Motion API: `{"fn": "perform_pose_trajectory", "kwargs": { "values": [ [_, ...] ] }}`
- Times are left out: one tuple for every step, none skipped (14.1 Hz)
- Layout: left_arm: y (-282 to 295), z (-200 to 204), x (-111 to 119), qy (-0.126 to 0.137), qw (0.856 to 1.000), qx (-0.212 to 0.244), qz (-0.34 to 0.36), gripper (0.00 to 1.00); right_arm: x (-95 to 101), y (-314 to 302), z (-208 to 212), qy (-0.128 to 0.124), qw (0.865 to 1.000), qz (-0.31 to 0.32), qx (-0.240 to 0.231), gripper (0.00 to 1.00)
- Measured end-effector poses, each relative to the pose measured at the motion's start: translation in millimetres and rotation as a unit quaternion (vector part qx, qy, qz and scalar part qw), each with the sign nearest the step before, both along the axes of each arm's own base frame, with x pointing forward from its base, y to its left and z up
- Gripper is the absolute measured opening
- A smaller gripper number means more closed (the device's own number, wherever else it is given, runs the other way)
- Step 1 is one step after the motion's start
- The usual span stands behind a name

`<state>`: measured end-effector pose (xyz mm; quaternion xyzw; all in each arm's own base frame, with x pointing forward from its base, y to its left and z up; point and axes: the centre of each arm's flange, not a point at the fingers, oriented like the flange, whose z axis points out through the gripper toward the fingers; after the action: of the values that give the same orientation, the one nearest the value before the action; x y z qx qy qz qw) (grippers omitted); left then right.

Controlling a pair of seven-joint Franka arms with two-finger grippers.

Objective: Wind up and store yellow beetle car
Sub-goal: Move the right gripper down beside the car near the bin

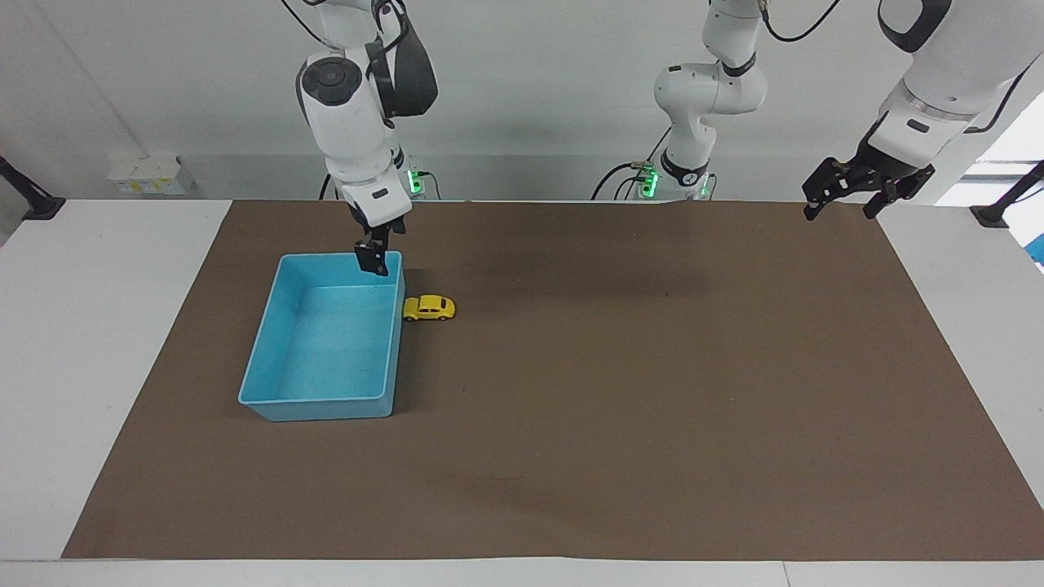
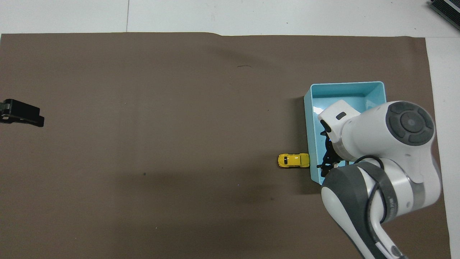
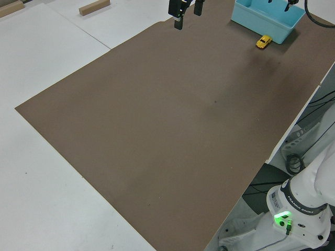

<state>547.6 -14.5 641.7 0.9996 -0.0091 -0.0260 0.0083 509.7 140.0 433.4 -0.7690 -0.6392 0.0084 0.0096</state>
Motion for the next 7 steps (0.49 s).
{"fn": "perform_pose_trajectory", "kwargs": {
  "values": [
    [0, 0, 0, 0.000, 1.000, 0.000, 0.000, 1.00, -0.5, 4, -7, -0.003, 1.000, 0.004, 0.001, 1.00],
    [0, 0, 0, 0.000, 1.000, 0.000, 0.000, 1.00, -0.6, 7, -10, -0.006, 1.000, 0.006, 0.002, 1.00],
    [0, 0, 0, 0.000, 1.000, 0.000, 0.000, 1.00, -0.3, 9, -10, -0.009, 1.000, 0.008, 0.003, 1.00],
    [0, 0, 0, 0.000, 1.000, 0.000, 0.000, 1.00, 0.4, 10, -13, -0.012, 1.000, 0.009, 0.004, 1.00],
    [0, 0, 0, 0.000, 1.000, 0.000, 0.000, 1.00, 1.5, 12, -18, -0.016, 1.000, 0.011, 0.005, 1.00],
    [0, 0, 0, 0.000, 1.000, 0.000, 0.000, 1.00, 2.3, 17, -27, -0.020, 1.000, 0.014, 0.006, 1.00],
    [0, 0, 0, 0.000, 1.000, 0.000, 0.000, 1.00, 2.6, 21, -37, -0.023, 1.000, 0.017, 0.007, 1.00]
  ]
}}
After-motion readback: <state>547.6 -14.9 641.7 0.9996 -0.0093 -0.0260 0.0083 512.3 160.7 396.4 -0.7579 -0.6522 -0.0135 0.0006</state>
